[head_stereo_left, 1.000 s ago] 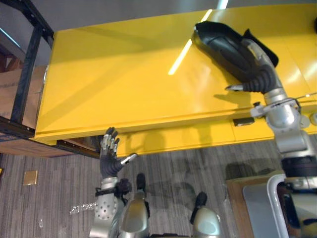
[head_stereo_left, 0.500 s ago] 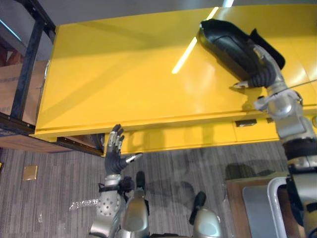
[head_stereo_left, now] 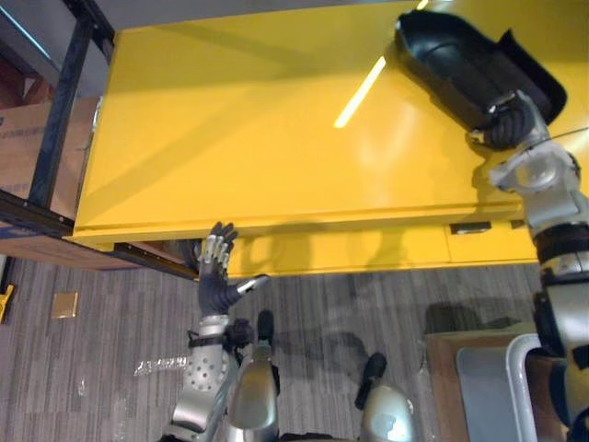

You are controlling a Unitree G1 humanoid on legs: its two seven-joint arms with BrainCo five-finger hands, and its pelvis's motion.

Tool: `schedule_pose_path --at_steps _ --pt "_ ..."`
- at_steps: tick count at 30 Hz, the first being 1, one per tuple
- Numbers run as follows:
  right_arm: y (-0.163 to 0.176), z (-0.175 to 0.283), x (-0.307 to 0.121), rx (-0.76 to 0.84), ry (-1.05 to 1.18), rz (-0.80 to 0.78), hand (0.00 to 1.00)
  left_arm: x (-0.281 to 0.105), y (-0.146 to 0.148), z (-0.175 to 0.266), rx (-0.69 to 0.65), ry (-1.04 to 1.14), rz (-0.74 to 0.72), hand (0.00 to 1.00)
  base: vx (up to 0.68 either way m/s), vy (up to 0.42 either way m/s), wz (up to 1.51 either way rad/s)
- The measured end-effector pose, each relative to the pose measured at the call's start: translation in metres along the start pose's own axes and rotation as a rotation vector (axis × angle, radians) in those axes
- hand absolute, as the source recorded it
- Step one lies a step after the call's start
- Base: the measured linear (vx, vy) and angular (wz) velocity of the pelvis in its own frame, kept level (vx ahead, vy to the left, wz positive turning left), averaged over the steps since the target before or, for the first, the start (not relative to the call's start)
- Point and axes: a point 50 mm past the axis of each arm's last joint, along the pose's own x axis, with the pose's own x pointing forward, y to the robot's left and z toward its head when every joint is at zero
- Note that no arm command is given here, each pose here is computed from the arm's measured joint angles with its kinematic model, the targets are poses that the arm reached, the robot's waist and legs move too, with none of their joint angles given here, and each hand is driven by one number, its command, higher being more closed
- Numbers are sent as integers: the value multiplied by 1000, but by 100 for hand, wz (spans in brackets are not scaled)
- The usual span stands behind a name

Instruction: Walk over and take plastic housings, then place them on the shelf

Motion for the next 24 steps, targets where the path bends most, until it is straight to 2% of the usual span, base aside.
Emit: schedule_pose_path --at_steps 5,24 --pt "-17 12 6 20 -22 -40 100 1 -2 0 -14 3 8 0 -18 -22 0" --pt "-28 12 10 117 91 -64 100 -1 -15 -2 -53 26 0 0 -4 -20 0"
